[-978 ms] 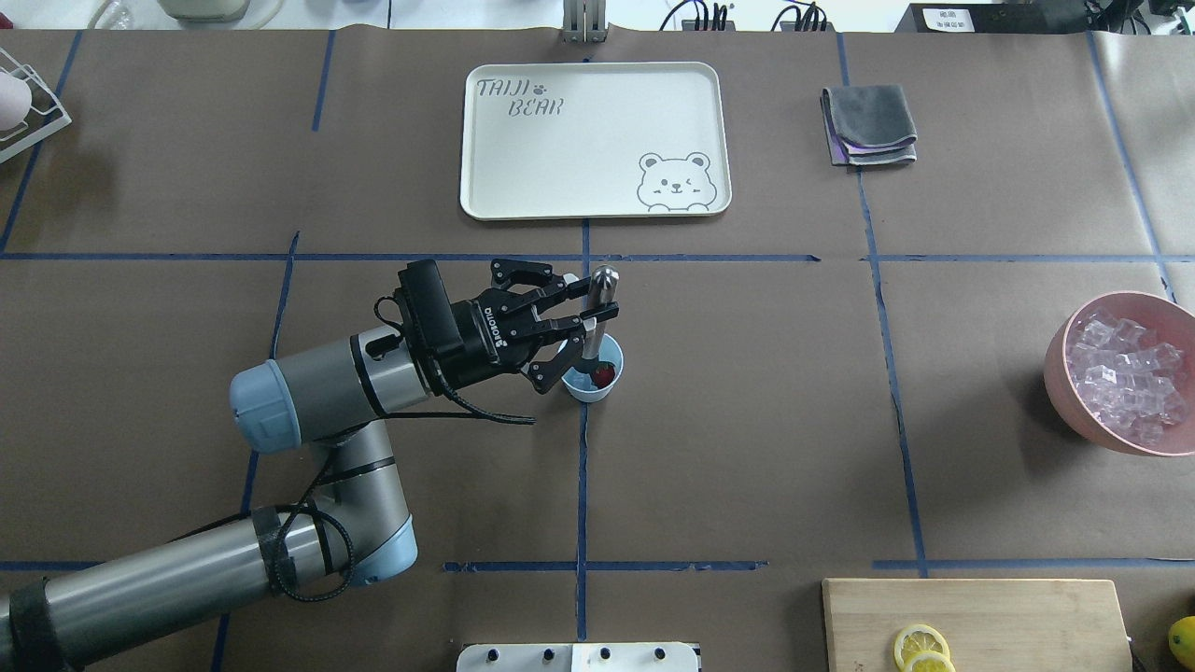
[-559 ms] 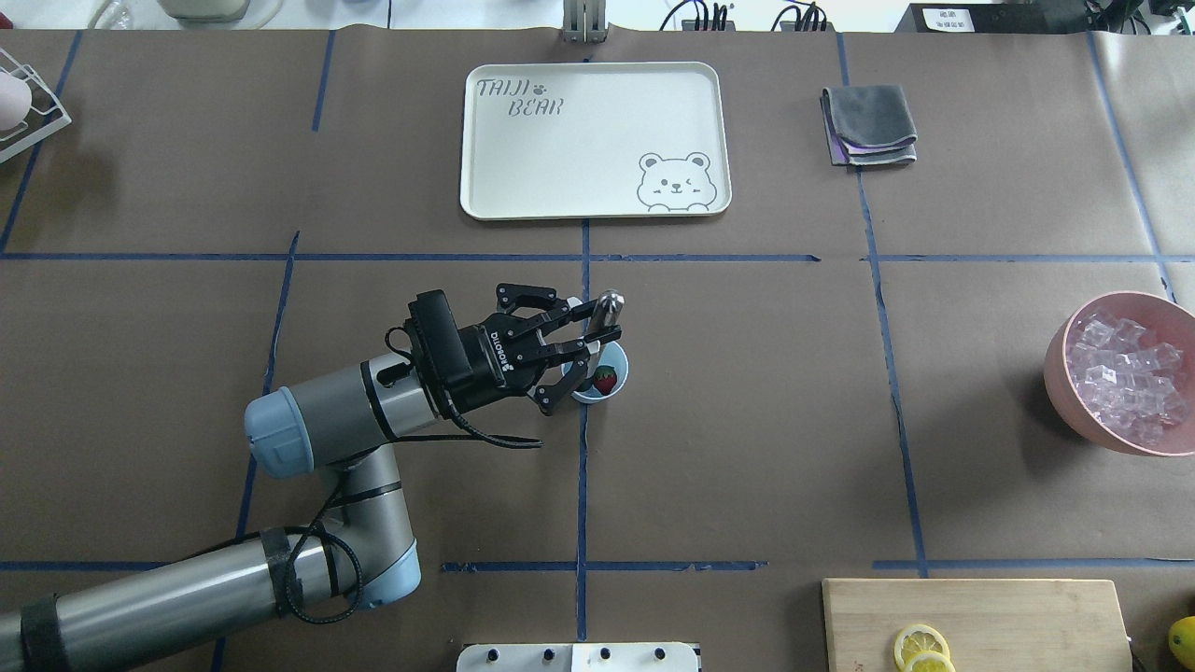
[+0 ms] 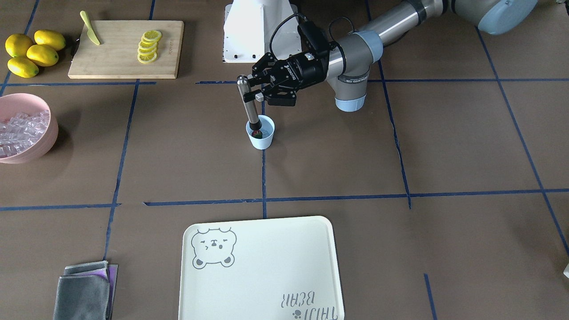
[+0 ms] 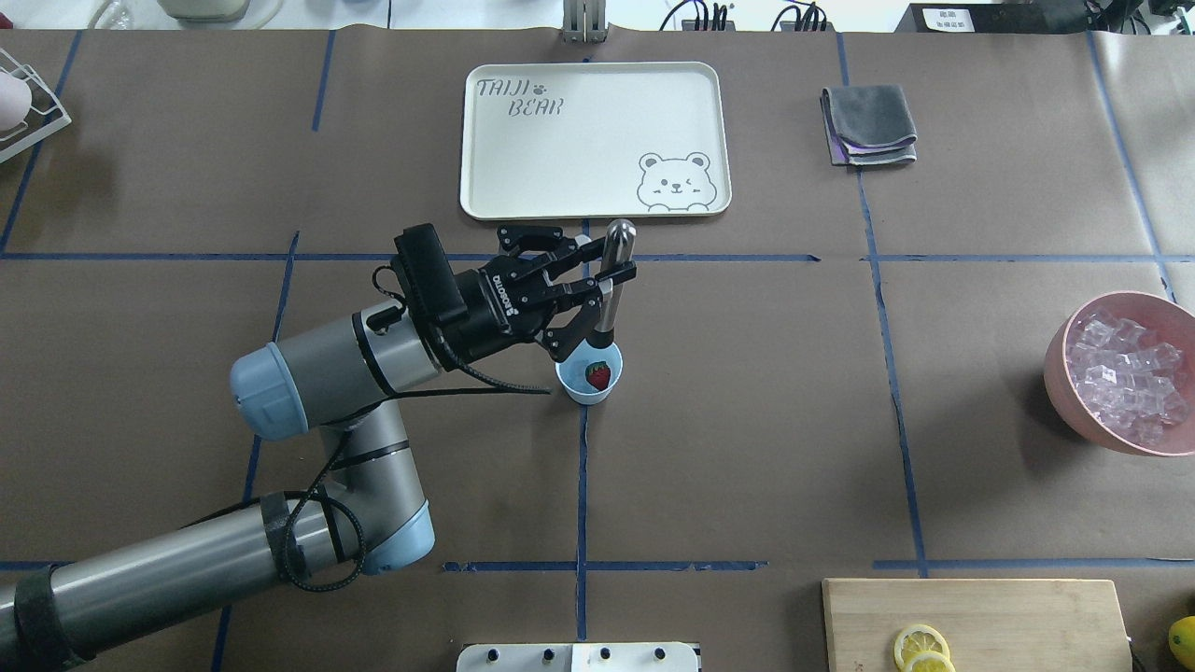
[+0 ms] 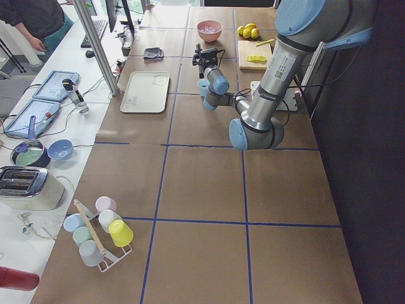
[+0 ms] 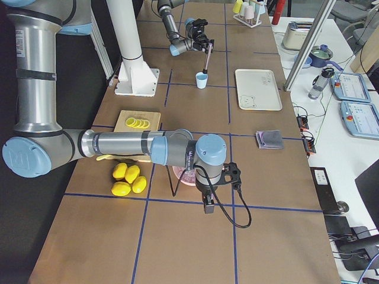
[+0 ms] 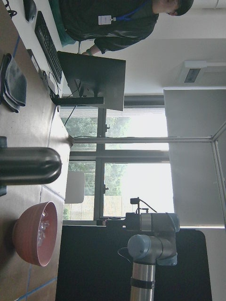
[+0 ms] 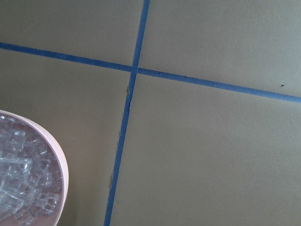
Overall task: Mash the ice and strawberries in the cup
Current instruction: 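Press the muddler down on the ice and strawberry in the cup, then lift the muddler out of the cup and carry it back with the left gripper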
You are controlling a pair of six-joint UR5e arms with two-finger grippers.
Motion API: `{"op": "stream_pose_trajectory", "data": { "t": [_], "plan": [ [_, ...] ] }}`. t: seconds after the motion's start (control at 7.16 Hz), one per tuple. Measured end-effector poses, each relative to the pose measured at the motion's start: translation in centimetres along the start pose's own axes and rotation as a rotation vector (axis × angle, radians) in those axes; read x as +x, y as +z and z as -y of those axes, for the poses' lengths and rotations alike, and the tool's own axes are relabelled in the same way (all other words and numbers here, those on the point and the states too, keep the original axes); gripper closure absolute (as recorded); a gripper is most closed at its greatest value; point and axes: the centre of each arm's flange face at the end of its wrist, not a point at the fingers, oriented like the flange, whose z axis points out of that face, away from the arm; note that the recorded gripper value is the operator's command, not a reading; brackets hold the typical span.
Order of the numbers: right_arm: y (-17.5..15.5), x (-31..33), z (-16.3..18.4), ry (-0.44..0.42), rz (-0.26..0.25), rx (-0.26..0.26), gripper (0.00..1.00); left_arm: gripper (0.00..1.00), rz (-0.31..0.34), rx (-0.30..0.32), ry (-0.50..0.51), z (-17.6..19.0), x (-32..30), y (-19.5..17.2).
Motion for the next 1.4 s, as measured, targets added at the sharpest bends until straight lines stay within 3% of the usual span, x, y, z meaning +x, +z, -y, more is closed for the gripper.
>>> {"op": "stream_pose_trajectory", "data": {
  "t": [0.14,0.42,0.98,1.26,1.4],
  "plan": [
    [0.0,0.0,0.0,0.000,0.000,0.000,0.00,1.00,0.030,-0.035,-0.033,2.9,-0.1,0.8],
    [0.0,0.0,0.0,0.001,0.000,-0.001,0.00,1.00,0.130,-0.218,-0.057,6.9,0.4,1.6],
    [0.1,0.0,-0.5,0.002,0.002,-0.002,0.00,1.00,0.450,-0.723,-0.041,7.3,-5.0,0.0],
    [0.2,0.0,-0.7,0.003,0.002,-0.004,0.00,1.00,0.600,-1.049,-0.134,8.0,-12.5,-5.2],
    [0.2,0.0,-0.7,0.002,0.002,-0.005,0.00,1.00,0.684,-1.179,-0.224,8.8,-16.3,-9.1]
  ]
}}
